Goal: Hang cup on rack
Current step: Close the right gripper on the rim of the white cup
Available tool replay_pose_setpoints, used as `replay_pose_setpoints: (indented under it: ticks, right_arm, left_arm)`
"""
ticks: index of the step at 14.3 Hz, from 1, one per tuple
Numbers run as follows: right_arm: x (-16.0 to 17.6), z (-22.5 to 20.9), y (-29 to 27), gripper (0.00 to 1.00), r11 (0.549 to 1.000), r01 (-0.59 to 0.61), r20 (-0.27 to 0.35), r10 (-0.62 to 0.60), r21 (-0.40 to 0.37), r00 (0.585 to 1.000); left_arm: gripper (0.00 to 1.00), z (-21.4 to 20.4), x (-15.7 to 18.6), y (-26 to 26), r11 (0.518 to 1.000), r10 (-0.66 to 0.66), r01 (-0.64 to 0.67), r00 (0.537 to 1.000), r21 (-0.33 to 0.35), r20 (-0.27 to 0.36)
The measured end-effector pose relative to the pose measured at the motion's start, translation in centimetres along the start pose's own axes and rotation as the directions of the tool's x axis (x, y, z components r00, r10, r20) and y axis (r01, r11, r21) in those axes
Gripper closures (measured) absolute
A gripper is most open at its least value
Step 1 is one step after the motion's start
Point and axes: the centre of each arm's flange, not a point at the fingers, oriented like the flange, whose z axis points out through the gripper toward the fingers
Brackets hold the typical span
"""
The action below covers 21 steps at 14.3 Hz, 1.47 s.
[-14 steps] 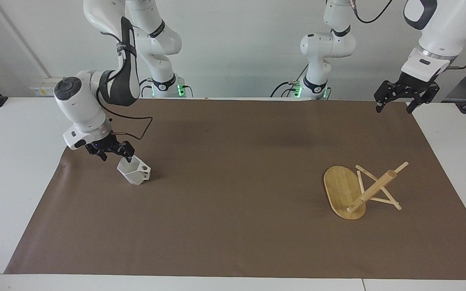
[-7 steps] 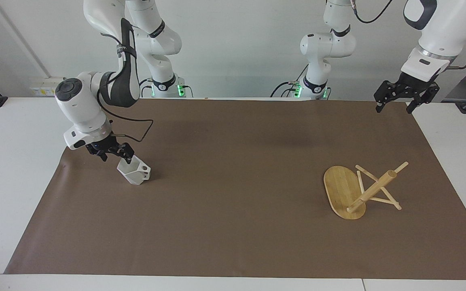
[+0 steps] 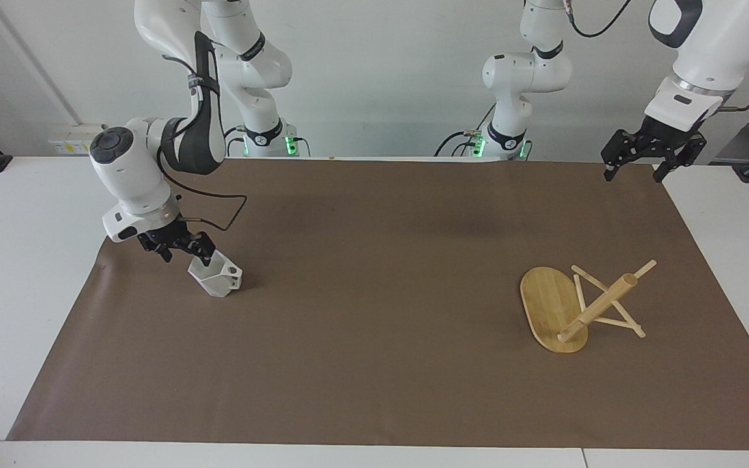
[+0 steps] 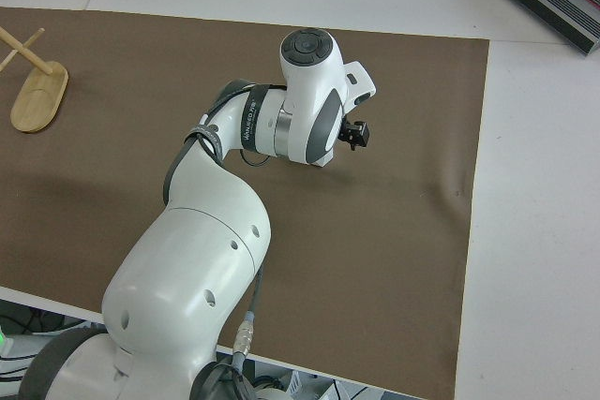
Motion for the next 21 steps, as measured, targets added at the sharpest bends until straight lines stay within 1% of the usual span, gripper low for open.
replay_pose_setpoints:
  ticks: [4, 5, 7, 8, 9, 10, 11, 13, 14, 15, 16, 17, 18, 19, 20, 21]
  right_arm:
    - [-0.01, 0.74, 0.01, 0.03, 1.000, 0.000, 0.000, 0.000, 0.000, 1.000]
    - [-0.01, 0.75, 0.01, 0.07, 1.000, 0.000, 0.000, 0.000, 0.000, 1.000]
    - [-0.01, 0.75, -0.01, 0.08, 1.000, 0.000, 0.000, 0.000, 0.000, 1.000]
    - [-0.02, 0.76, -0.02, 0.12, 1.000, 0.000, 0.000, 0.000, 0.000, 1.000]
    - [-0.02, 0.76, -0.03, 0.12, 1.000, 0.001, 0.000, -0.001, 0.000, 1.000]
    - [-0.02, 0.76, -0.04, 0.20, 1.000, 0.001, 0.000, -0.001, 0.000, 1.000]
    - [-0.02, 0.76, -0.04, 0.34, 1.000, 0.001, 0.000, -0.001, 0.000, 1.000]
    - [-0.02, 0.76, -0.04, 0.39, 1.000, 0.001, 0.000, -0.001, 0.000, 1.000]
    - [-0.02, 0.76, -0.05, 0.48, 1.000, 0.001, 0.000, -0.001, 0.000, 1.000]
    - [-0.02, 0.76, -0.05, 0.52, 1.000, 0.001, 0.000, -0.001, 0.000, 1.000]
    - [-0.02, 0.76, -0.05, 0.53, 1.000, 0.001, 0.000, -0.001, 0.000, 1.000]
    - [-0.02, 0.76, -0.05, 0.59, 1.000, 0.001, 0.000, -0.001, 0.000, 1.000]
    - [-0.02, 0.76, -0.05, 0.59, 1.000, 0.001, 0.000, -0.001, 0.000, 1.000]
    - [-0.02, 0.76, -0.05, 0.67, 1.000, 0.001, 0.000, -0.001, 0.000, 1.000]
    - [-0.02, 0.76, -0.05, 0.71, 1.000, 0.001, 0.000, -0.001, 0.000, 1.000]
    - [-0.02, 0.76, -0.05, 0.71, 1.000, 0.001, 0.000, -0.001, 0.000, 1.000]
  left_arm:
    - [0.00, 0.00, 0.00, 0.00, 1.000, 0.000, 0.000, 1.000, 0.000, 0.000]
    - [0.00, 0.00, 0.00, 0.00, 1.000, 0.000, 0.000, 1.000, 0.000, 0.000]
    - [0.00, 0.00, 0.00, 0.00, 1.000, 0.000, 0.000, 1.000, 0.000, 0.000]
    - [0.00, 0.00, 0.00, 0.00, 1.000, 0.000, 0.000, 1.000, 0.000, 0.000]
    - [0.00, 0.00, 0.00, 0.00, 1.000, 0.000, 0.000, 1.000, 0.000, 0.000]
    - [0.00, 0.00, 0.00, 0.00, 1.000, 0.000, 0.000, 1.000, 0.000, 0.000]
    - [0.00, 0.00, 0.00, 0.00, 1.000, 0.000, 0.000, 1.000, 0.000, 0.000]
    - [0.00, 0.00, 0.00, 0.00, 1.000, 0.000, 0.000, 1.000, 0.000, 0.000]
    - [0.00, 0.00, -0.01, 0.00, 1.000, 0.000, 0.000, 1.000, 0.000, 0.000]
    - [0.00, 0.00, -0.01, 0.00, 1.000, 0.000, 0.000, 1.000, 0.000, 0.000]
    - [0.00, 0.00, -0.01, 0.00, 1.000, 0.000, 0.000, 1.000, 0.000, 0.001]
    - [0.00, 0.01, -0.01, 0.00, 1.000, 0.000, 0.000, 1.000, 0.000, 0.001]
    - [0.00, 0.01, -0.01, 0.00, 1.000, 0.000, 0.000, 1.000, 0.000, 0.001]
    - [0.00, 0.01, -0.01, 0.00, 1.000, 0.000, 0.000, 1.000, 0.000, 0.001]
    - [0.00, 0.01, -0.01, 0.00, 1.000, 0.000, 0.000, 1.000, 0.000, 0.001]
    - [0.00, 0.01, -0.01, 0.00, 1.000, 0.000, 0.000, 1.000, 0.000, 0.001]
